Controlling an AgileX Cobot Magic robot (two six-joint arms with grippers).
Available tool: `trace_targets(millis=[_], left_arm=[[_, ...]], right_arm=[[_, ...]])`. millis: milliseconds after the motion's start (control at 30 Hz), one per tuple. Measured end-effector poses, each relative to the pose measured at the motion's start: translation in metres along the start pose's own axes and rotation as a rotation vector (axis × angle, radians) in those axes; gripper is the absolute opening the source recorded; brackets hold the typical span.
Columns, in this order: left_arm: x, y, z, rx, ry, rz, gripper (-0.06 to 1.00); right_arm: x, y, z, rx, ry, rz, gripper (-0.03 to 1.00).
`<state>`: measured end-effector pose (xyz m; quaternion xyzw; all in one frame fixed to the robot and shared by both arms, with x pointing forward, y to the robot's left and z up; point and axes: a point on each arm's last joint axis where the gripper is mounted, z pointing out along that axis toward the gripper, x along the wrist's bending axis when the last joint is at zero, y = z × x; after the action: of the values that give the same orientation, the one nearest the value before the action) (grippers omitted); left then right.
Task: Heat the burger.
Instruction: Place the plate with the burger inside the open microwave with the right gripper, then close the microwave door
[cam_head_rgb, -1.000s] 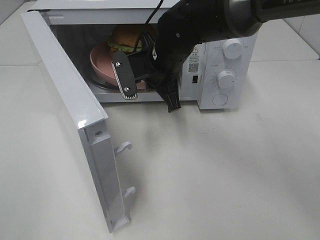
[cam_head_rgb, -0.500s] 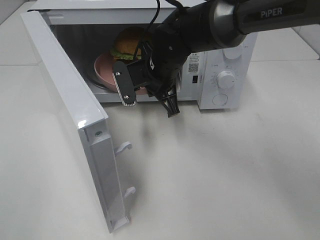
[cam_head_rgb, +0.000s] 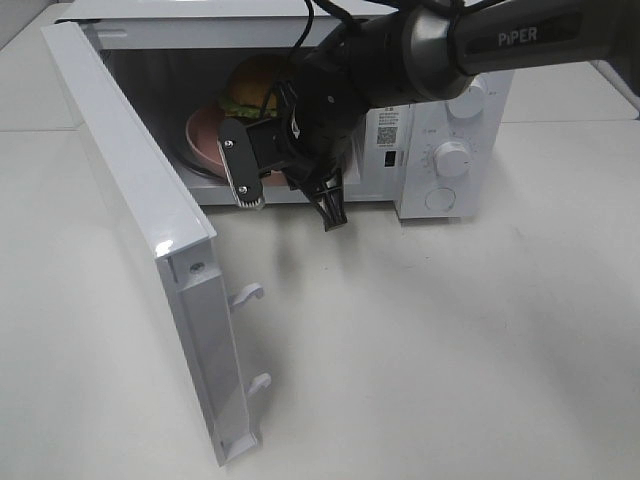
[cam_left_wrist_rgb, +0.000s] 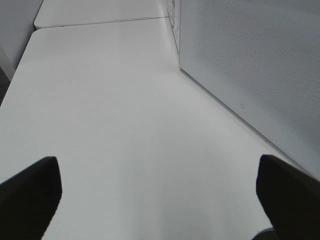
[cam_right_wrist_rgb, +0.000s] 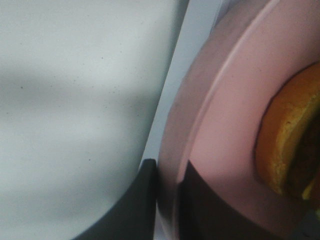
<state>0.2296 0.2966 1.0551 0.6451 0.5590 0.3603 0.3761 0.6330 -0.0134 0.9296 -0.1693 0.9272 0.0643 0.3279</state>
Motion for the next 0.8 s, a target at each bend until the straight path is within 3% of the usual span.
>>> trace_targets(millis=[367, 800], left_arm=[[0.0000, 0.0000, 0.0000, 0.000, 0.000, 0.000, 0.98], [0.0000, 0.0000, 0.0000, 0.000, 0.000, 0.000, 0.98]], right_arm=[[-0.0085, 0.0030, -0.0016, -0.031, -0.067, 0.027, 0.34], [-0.0097, 0.0026, -0.0016, -0.028, -0.080, 0.065, 0.36]])
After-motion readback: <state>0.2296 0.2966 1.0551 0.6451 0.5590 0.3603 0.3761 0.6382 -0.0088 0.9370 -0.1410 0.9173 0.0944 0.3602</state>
